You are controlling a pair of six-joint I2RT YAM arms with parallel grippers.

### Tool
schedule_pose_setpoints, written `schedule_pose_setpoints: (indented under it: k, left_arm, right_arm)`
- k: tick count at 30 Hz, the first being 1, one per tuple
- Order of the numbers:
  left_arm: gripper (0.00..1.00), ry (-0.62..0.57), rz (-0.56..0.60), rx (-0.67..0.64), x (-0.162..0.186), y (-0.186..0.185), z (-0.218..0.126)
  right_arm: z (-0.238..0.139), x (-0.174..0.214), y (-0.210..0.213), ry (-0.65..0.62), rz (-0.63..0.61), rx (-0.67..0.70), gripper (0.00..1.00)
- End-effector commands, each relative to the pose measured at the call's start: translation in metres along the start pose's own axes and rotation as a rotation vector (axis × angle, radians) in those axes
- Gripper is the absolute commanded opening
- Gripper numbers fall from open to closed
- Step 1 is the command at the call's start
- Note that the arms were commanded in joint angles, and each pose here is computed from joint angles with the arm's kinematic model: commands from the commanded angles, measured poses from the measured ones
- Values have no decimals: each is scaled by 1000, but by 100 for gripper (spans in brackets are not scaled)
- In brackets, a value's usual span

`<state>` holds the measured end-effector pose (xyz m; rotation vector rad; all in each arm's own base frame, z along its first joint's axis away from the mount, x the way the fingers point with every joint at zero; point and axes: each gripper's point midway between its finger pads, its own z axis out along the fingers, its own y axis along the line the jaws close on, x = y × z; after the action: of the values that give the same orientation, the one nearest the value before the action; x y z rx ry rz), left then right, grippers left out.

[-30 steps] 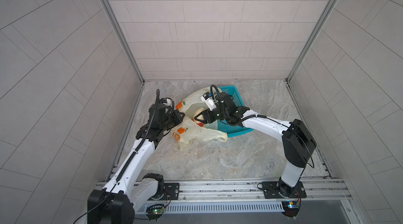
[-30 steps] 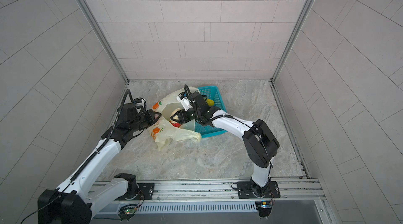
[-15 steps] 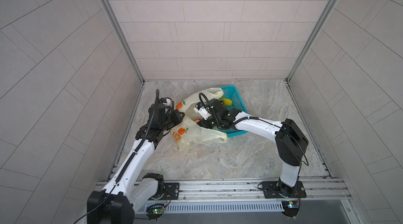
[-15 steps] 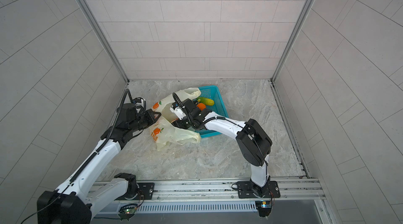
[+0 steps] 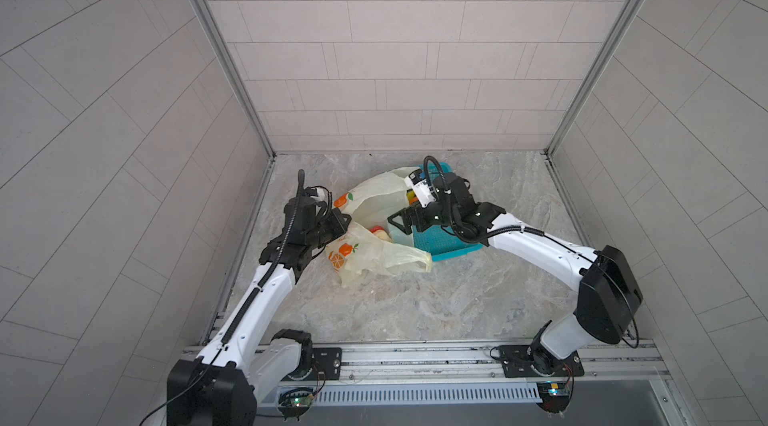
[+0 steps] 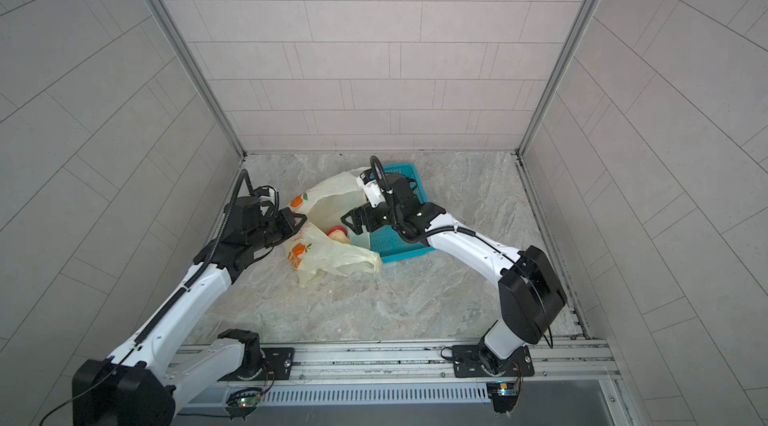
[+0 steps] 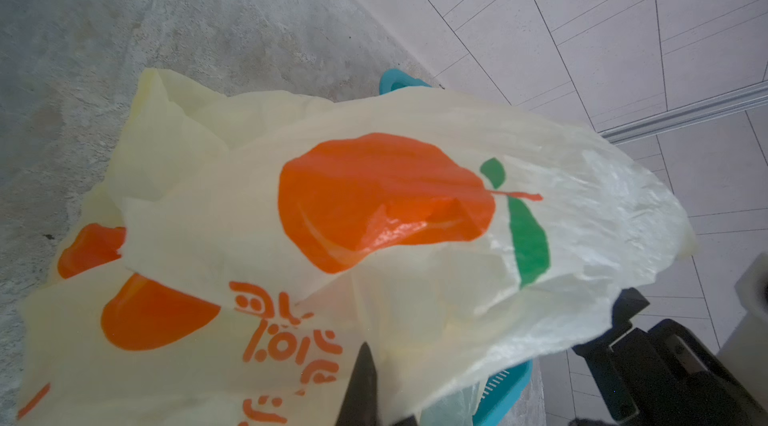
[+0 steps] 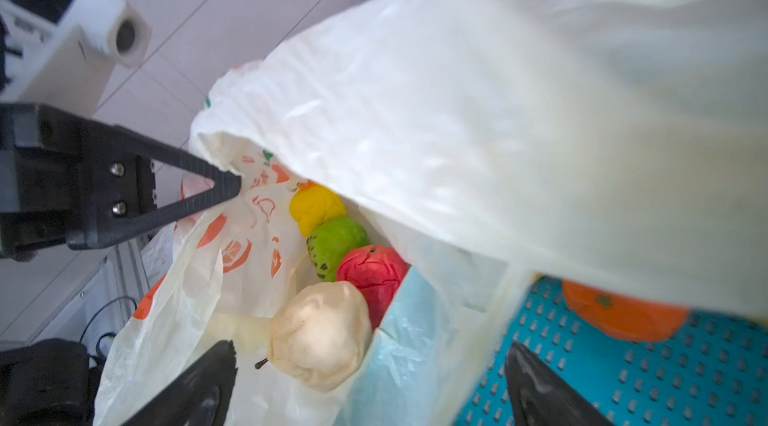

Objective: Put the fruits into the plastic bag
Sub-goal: 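Lower the right gripper into the basket and grasp the large orange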

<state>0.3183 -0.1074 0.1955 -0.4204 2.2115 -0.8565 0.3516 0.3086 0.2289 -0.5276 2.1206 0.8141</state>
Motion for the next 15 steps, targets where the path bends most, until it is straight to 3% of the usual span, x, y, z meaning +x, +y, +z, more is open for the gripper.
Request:
schedule_pose_setpoints:
  k: [1,4,7,9,15]
  left_arm:
    - [0,7,13,-21,1,3,2]
    - [0,9,8,-23,1,4,4]
    - [0,12,6,-25,1,5,5]
    - [0,13,6,-26,2,5,6]
    - [0,12,2,-22,2,5,6]
  right_arm:
    - [-27,-30,-30,-181,113,78,97]
    - [-49,-36,-70,-300,235,158,96]
    - [-62,-23,-109,-335,318,288,96]
    - [-59,-11,-124,-294,329,356,95]
    - [-14,17,-140,-96,364,378,93]
